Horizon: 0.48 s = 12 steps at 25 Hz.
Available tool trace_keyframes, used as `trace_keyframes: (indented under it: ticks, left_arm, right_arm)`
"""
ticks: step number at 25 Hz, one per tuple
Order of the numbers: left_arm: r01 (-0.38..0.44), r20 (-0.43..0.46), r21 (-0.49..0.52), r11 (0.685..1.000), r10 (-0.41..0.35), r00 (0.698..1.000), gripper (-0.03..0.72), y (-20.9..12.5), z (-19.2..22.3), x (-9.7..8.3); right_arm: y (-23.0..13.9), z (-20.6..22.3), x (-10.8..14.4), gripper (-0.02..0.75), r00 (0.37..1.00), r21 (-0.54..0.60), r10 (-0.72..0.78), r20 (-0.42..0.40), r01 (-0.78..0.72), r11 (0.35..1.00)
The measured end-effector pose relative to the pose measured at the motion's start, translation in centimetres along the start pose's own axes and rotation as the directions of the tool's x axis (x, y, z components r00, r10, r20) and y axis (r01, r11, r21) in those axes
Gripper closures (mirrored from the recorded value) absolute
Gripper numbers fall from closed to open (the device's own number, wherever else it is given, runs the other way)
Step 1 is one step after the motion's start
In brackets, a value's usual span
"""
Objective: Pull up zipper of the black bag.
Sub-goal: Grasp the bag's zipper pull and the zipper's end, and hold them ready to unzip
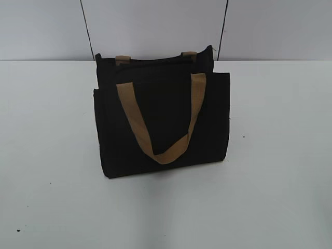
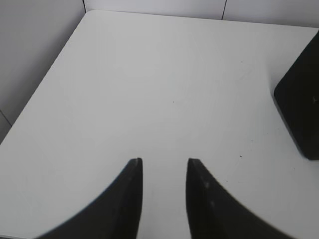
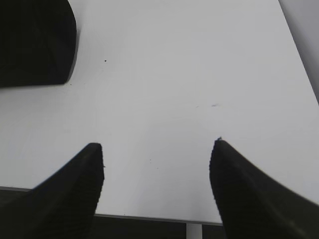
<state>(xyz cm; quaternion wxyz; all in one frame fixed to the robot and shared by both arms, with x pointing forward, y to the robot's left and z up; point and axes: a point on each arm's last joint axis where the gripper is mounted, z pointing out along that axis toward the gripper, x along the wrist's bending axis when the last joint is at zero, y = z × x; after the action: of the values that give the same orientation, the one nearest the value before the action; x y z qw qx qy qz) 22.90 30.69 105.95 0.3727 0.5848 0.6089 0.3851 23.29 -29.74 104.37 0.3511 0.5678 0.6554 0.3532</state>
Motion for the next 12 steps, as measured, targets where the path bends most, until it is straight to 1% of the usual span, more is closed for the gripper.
trace_keyframes:
  ticks: [8,10,12]
  left_arm:
    - [0.006,0.011,0.004,1.000,-0.006,1.000,0.458,0.0,0.0,-0.1]
    - [0.011,0.021,0.024,1.000,-0.012,1.000,0.458,0.6,0.2,-0.2]
    - [0.018,0.034,0.029,0.999,-0.019,0.999,0.458,2.0,0.3,-0.4]
  right_arm:
    - [0.0,0.0,0.0,0.225,1.000,0.000,0.000,0.000,0.000,1.000]
    - [0.0,0.0,0.0,0.225,1.000,0.000,0.000,0.000,0.000,1.000]
    - [0.0,0.0,0.0,0.225,1.000,0.000,0.000,0.000,0.000,1.000]
